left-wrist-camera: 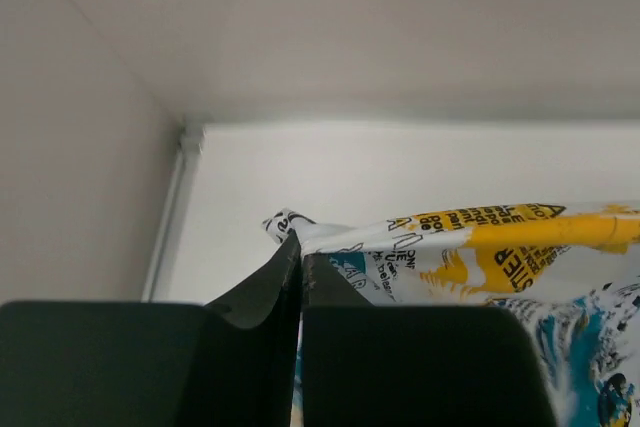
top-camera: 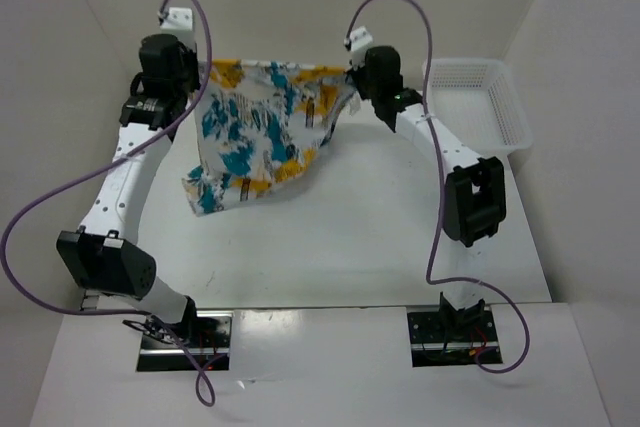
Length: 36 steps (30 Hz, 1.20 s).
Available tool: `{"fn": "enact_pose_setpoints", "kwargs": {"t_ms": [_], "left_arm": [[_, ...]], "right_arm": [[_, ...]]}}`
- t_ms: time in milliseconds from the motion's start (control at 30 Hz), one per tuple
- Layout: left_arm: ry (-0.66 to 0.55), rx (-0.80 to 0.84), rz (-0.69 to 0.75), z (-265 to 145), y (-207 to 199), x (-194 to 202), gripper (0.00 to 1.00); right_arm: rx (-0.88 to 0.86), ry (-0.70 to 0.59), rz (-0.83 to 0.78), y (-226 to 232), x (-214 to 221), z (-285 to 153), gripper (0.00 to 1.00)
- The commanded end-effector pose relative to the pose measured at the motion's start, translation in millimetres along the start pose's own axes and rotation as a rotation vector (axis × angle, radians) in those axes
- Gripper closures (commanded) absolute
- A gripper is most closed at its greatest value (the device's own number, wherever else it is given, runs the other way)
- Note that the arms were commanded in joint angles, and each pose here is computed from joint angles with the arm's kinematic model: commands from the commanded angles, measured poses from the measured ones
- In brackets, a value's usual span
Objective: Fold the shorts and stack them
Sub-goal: Flatten the shorts out
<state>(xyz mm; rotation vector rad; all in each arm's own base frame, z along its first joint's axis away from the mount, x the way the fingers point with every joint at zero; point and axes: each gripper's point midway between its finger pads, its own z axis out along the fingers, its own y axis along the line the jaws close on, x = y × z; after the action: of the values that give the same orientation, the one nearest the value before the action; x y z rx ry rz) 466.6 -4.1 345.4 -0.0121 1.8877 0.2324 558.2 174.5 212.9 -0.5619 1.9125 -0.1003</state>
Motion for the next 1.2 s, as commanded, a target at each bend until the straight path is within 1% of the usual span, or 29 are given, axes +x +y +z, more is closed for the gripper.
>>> {"fn": "enact_pose_setpoints", "kwargs": {"t_ms": [0, 33, 67, 100, 133, 167, 200, 233, 267, 300, 333, 367, 433, 467, 533, 567, 600, 633, 667, 733, 833, 933, 967, 1000, 1033, 1067, 1100, 1133, 1167], "left_arm": [[-0.295, -0.069, -0.090, -53, 38, -97, 1.00], [-0.290, -0.026, -0.080, -59, 22, -91, 1.00], [-0.274, 0.004, -0.070, -75, 17, -83, 1.00], [-0.234, 0.035, -0.052, -80, 8, -66, 1.00], [-0.197, 0.055, -0.036, -83, 1, -48, 1.00], [-0.109, 0.102, 0.003, -89, -15, -5, 0.99], [-0.066, 0.119, 0.022, -93, -20, 17, 0.98], [-0.024, 0.135, 0.041, -97, -25, 38, 0.96], [0.057, 0.189, 0.078, -107, -36, 79, 0.96], [0.092, 0.206, 0.090, -113, -37, 96, 0.94], [0.125, 0.256, 0.105, -127, -43, 113, 0.93], [0.192, 0.284, 0.129, -132, -48, 144, 0.90], [0.266, 0.339, 0.151, -146, -53, 172, 0.88], [0.314, 0.396, 0.155, -162, -56, 189, 0.85], [0.405, 0.452, 0.167, -186, -55, 221, 0.71], [0.438, 0.493, 0.165, -196, -58, 231, 0.68], [0.463, 0.493, 0.170, -201, -56, 241, 0.62], [0.490, 0.493, 0.175, -208, -53, 251, 0.60], [0.544, 0.493, 0.187, -211, -52, 269, 0.55], [0.597, 0.410, 0.225, -207, -37, 290, 0.41], [0.626, 0.276, 0.280, -188, -19, 314, 0.40], [0.697, 0.314, 0.288, -188, -27, 327, 0.37], [0.727, 0.345, 0.284, -185, -35, 332, 0.32], [0.734, 0.345, 0.286, -181, -37, 334, 0.30], [0.740, 0.329, 0.294, -175, -36, 339, 0.27], [0.719, 0.310, 0.296, -159, -41, 341, 0.27], [0.714, 0.277, 0.308, -150, -38, 345, 0.25], [0.732, 0.277, 0.314, -143, -42, 351, 0.25], [0.719, 0.277, 0.310, -136, -45, 350, 0.25]], "right_arm": [[0.268, -0.247, 0.009, -82, -120, -83, 1.00], [0.233, -0.250, -0.030, -68, -123, -90, 1.00], [0.207, -0.273, -0.088, -64, -131, -110, 1.00], [0.151, -0.234, -0.148, -51, -119, -115, 1.00], [0.072, -0.168, -0.213, -23, -88, -110, 1.00], [0.009, -0.143, -0.266, -6, -73, -114, 1.00], [-0.045, -0.109, -0.351, 5, -58, -130, 1.00], [-0.137, -0.024, -0.416, 28, -15, -128, 0.97], [-0.233, -0.006, -0.469, 52, 2, -135, 0.94], [-0.312, 0.069, -0.531, 67, 39, -146, 0.93], [-0.364, 0.100, -0.559, 77, 57, -151, 0.90], [-0.464, 0.158, -0.623, 93, 90, -162, 0.89], [-0.529, 0.210, -0.681, 103, 119, -173, 0.91], [-0.558, 0.227, -0.708, 109, 130, -178, 0.94], [-0.630, 0.286, -0.768, 117, 161, -191, 0.95], [-0.638, 0.285, -0.774, 119, 163, -195, 1.00], [-0.660, 0.314, -0.793, 120, 177, -198, 1.00], [-0.665, 0.323, -0.794, 121, 181, -199, 1.00], [-0.673, 0.338, -0.795, 122, 188, -200, 1.00], [-0.683, 0.346, -0.808, 122, 194, -201, 0.99], [-0.695, 0.352, -0.853, 128, 201, -204, 0.97], [-0.718, 0.368, -0.888, 134, 215, -208, 0.94], [-0.703, 0.364, -0.891, 133, 213, -206, 0.94], [-0.708, 0.372, -0.892, 133, 217, -207, 0.90], [-0.700, 0.376, -0.896, 131, 217, -207, 0.90], [-0.701, 0.378, -0.896, 132, 220, -206, 0.90], [-0.691, 0.382, -0.900, 130, 220, -206, 0.90], [-0.696, 0.391, -0.901, 130, 224, -207, 0.90], [-0.696, 0.391, -0.901, 130, 224, -207, 0.90]]}}
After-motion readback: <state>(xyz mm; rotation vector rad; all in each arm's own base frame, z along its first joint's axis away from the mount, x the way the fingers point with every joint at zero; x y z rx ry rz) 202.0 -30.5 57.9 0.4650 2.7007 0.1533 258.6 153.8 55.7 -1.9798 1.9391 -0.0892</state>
